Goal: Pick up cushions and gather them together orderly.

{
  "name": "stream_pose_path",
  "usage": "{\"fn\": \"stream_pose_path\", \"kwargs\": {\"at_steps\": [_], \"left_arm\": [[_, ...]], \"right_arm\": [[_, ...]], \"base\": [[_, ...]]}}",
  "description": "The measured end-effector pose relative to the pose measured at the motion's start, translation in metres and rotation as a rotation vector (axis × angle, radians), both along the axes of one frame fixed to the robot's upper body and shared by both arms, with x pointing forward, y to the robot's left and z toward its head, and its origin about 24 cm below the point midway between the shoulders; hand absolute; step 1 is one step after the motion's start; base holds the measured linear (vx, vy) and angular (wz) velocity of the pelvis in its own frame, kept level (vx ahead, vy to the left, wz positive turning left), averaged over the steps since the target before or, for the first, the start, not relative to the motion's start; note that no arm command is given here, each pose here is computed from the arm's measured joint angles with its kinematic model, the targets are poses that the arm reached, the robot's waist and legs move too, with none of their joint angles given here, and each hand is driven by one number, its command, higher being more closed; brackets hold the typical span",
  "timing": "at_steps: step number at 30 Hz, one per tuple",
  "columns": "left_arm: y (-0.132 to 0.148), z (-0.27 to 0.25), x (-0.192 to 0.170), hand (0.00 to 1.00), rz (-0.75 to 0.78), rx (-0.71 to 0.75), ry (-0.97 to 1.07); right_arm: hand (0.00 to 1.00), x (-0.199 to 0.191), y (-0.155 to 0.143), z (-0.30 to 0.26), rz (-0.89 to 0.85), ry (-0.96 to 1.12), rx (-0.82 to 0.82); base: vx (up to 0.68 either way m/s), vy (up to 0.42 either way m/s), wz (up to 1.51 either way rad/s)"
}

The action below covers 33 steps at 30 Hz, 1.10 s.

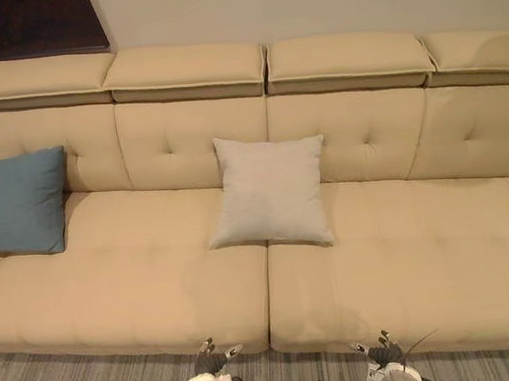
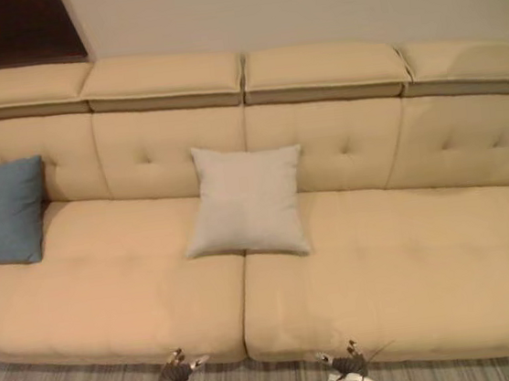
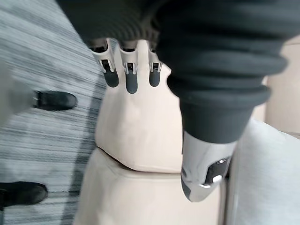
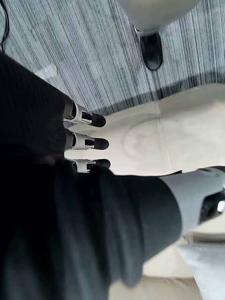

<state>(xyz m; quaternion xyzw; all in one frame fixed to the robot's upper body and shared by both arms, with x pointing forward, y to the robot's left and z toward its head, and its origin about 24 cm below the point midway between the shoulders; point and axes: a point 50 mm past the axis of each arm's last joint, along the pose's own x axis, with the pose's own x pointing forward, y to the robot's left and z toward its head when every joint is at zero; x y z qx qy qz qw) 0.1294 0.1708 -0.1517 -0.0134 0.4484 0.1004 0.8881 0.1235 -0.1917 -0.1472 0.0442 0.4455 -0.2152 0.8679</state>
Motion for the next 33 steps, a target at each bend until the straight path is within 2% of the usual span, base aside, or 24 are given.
{"fn": "stream_pose_path", "kwargs": {"at_steps": [6, 8, 11, 15, 17, 25, 28, 33], "left_arm": [[-0.003, 0.011, 0.029, 0.00, -0.031, 0.004, -0.082], [-0.003, 0.014, 0.034, 0.00, -0.029, 0.005, -0.102], [0.007, 0.018, 0.037, 0.00, 0.035, 0.013, -0.129], [-0.008, 0.008, 0.016, 0.00, 0.045, -0.023, -0.069], [-0.022, 0.007, 0.017, 0.00, -0.024, -0.039, -0.060], [-0.020, 0.009, 0.020, 0.00, -0.064, -0.007, -0.070], [0.002, 0.007, 0.014, 0.00, -0.025, 0.040, -0.047], [0.015, 0.001, -0.002, 0.00, -0.019, 0.072, 0.024]], "right_arm": [[0.00, 0.034, 0.013, 0.012, 0.102, -0.084, -0.008], [0.00, 0.033, 0.015, 0.011, 0.106, -0.082, -0.003], [0.00, 0.037, 0.016, 0.013, 0.109, -0.092, -0.002], [0.00, 0.043, 0.004, 0.016, 0.104, -0.105, -0.042], [0.00, 0.046, -0.001, 0.019, 0.105, -0.111, -0.062], [0.00, 0.022, 0.003, 0.007, 0.109, -0.030, -0.057], [0.00, 0.006, 0.021, -0.004, 0.070, 0.042, 0.021], [0.00, -0.011, 0.001, -0.010, -0.022, 0.105, 0.013]], "base": [[-0.03, 0.013, -0.12], [-0.02, -0.030, 0.37], [-0.10, -0.140, 0.41], [-0.21, -0.131, -0.20], [-0.23, -0.065, -0.03], [-0.21, 0.122, -0.22], [-0.08, 0.203, -0.44], [-0.02, 0.089, -0.05]]}}
